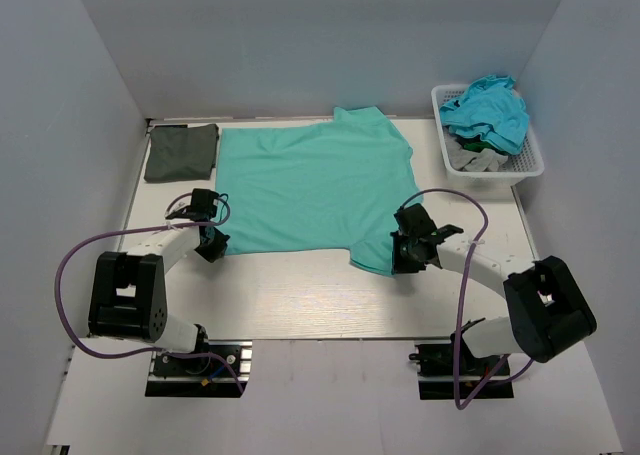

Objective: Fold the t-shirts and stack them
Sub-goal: Grap the side of the flattened tshirt closest away from the robot with both arms, then fold the flattened tshirt in 1/3 of the way

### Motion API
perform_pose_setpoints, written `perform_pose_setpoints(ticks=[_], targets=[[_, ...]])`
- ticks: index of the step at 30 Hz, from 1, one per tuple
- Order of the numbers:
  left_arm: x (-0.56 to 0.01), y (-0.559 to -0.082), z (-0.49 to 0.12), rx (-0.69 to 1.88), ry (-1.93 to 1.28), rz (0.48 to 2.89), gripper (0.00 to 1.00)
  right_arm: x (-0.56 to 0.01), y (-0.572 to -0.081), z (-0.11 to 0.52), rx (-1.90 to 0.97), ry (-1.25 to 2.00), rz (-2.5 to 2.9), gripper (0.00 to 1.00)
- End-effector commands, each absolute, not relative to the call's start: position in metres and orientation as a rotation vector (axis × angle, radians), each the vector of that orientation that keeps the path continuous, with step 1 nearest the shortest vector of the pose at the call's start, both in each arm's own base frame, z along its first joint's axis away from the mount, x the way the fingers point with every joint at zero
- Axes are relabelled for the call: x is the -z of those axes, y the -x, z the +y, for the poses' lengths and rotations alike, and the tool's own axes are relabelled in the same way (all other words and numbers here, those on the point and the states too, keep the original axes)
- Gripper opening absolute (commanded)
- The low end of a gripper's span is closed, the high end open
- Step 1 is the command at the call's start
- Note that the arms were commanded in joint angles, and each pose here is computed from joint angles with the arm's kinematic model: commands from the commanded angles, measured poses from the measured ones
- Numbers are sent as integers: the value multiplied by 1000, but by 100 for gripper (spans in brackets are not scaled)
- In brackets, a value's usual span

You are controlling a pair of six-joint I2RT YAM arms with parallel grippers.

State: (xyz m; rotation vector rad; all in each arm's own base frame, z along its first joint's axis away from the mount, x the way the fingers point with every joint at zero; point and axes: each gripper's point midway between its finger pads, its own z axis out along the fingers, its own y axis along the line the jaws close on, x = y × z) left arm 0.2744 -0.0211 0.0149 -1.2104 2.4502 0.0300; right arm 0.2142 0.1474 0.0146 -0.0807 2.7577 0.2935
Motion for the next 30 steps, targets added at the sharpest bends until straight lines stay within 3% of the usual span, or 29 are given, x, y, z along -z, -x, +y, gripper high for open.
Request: perform_pose_setpoints(ticks=[1,11,19,22,30], targets=[[-22,-275,-24,18,1179,2447,0,-21,-213,138,-214,73,2761,0],[-33,-230,-57,230,1154,2592,0,-76,-152,115,-212,-32,2853,0],[-51,-197,-45,172,1183,2553,0,-68,-116,129,-366,10,2974,0],[-54,-200,-44,184,1168,2550,0,-82,-136,133,-373,39,2873,0],[-87,-264,-55,283,1067,2498,0,-115,-207,140,-241,4,2717,0]])
